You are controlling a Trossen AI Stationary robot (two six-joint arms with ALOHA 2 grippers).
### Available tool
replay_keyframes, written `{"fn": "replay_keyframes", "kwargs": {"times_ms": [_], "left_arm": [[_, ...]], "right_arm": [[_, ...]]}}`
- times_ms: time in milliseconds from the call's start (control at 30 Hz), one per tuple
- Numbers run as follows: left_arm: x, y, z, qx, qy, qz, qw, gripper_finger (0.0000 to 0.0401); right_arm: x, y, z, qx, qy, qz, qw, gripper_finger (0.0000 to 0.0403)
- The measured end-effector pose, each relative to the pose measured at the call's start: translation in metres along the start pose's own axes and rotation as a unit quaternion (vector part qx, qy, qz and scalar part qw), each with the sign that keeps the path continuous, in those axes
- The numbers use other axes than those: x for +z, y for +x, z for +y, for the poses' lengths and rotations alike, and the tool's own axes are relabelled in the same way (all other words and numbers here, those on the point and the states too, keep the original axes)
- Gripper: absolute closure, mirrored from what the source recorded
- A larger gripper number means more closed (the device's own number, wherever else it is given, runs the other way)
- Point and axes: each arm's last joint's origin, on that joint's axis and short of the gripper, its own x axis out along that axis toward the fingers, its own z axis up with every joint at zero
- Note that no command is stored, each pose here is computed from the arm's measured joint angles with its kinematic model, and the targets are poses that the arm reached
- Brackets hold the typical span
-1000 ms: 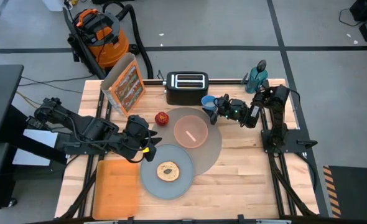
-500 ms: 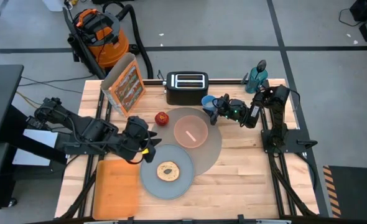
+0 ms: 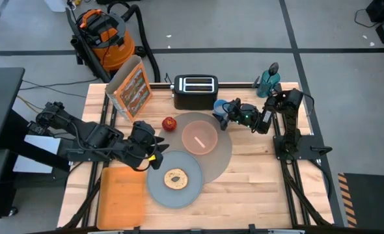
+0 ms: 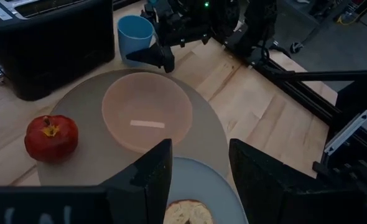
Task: Arrange a breakfast setting
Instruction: Put the blue cup of milk to the top right of the gray tablemat
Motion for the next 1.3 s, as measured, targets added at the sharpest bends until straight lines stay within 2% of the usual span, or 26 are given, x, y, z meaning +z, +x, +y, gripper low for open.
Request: {"fn": "replay_keyframes", "kwargs": {"times_ms": [233,667,1300], "left_arm": [[0.000,0.000,0.000,0.000,-0.001,0.000,1.000,0.0234],[0.000,0.000,0.000,0.000,-0.005,0.000,1.000,0.0234],[-0.002,-0.001,-0.001,-0.004,0.000,0.001,1.000,0.0234]], "right_arm": [[-0.001,-0.013,0.000,0.004,0.025,-0.018,1.000,0.0023],[-0.005,-0.024,0.007,0.016,0.043,0.001,0.999,0.0022],[0.007,-0.040,0.007,-0.006,0.029,0.117,0.993,0.0023]]}}
